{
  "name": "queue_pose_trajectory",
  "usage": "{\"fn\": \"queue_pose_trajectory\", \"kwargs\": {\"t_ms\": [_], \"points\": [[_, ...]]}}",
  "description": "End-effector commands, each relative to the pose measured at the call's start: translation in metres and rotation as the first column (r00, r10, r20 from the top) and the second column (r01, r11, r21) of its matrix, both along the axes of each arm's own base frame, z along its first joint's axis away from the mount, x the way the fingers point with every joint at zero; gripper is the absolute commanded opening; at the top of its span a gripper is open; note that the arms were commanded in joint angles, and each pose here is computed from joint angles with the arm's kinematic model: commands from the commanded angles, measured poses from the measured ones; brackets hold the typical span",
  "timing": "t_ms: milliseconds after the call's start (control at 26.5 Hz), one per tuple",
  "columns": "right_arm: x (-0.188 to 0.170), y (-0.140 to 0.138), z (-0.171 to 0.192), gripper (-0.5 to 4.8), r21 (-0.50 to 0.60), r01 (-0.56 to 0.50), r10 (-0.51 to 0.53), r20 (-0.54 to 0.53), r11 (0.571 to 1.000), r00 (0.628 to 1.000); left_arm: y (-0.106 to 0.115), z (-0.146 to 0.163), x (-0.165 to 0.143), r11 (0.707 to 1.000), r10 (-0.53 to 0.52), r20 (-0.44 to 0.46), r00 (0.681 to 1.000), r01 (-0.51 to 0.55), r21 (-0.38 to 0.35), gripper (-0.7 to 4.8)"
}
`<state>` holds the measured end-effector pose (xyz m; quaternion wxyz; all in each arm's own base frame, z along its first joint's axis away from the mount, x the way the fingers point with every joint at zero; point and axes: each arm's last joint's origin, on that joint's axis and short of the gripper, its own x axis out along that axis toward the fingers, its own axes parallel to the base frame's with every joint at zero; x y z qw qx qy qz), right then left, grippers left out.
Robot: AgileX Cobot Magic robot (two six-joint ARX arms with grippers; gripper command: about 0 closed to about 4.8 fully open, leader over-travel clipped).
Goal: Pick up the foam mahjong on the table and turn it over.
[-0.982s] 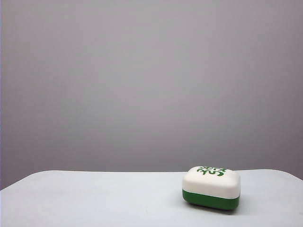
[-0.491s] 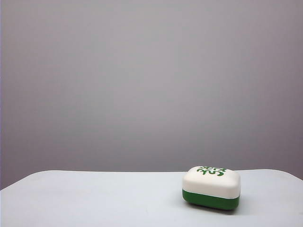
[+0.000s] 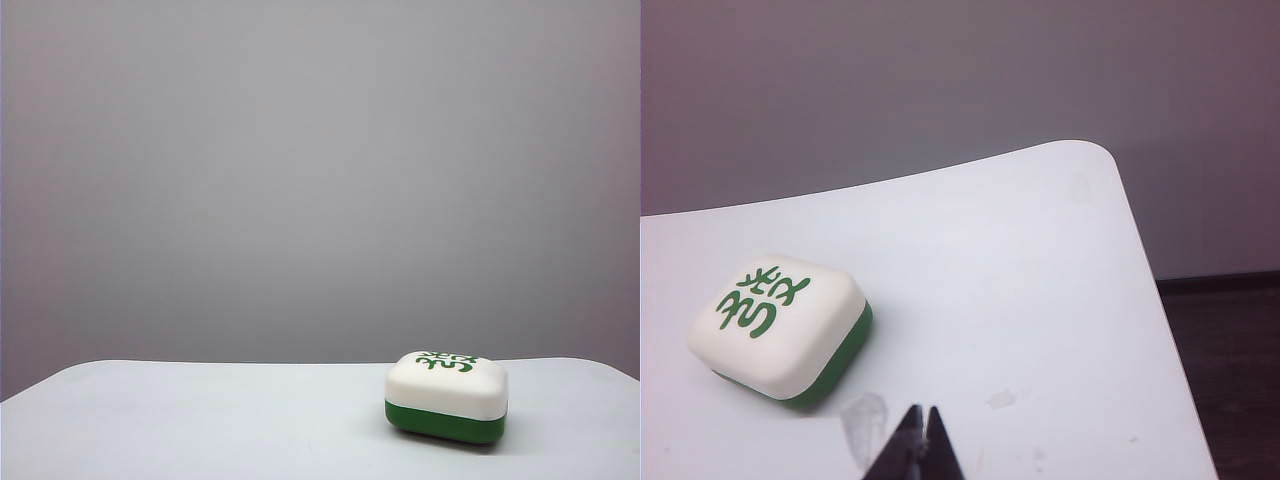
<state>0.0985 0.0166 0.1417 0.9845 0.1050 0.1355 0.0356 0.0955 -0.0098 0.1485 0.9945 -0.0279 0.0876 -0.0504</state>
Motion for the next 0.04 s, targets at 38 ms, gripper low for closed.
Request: {"fn": "queue_pose_trajectory", "kwargs": {"t_ms": [38], "points": [[0.0004,0.0000,-0.0008,-0.05,0.002,0.001,-0.001,0.008,1.000,1.000,0.0001,-0.0009,-0.0001,1.000,0.002,-0.010,1.000,-0.002,0.006,-0.05]]}}
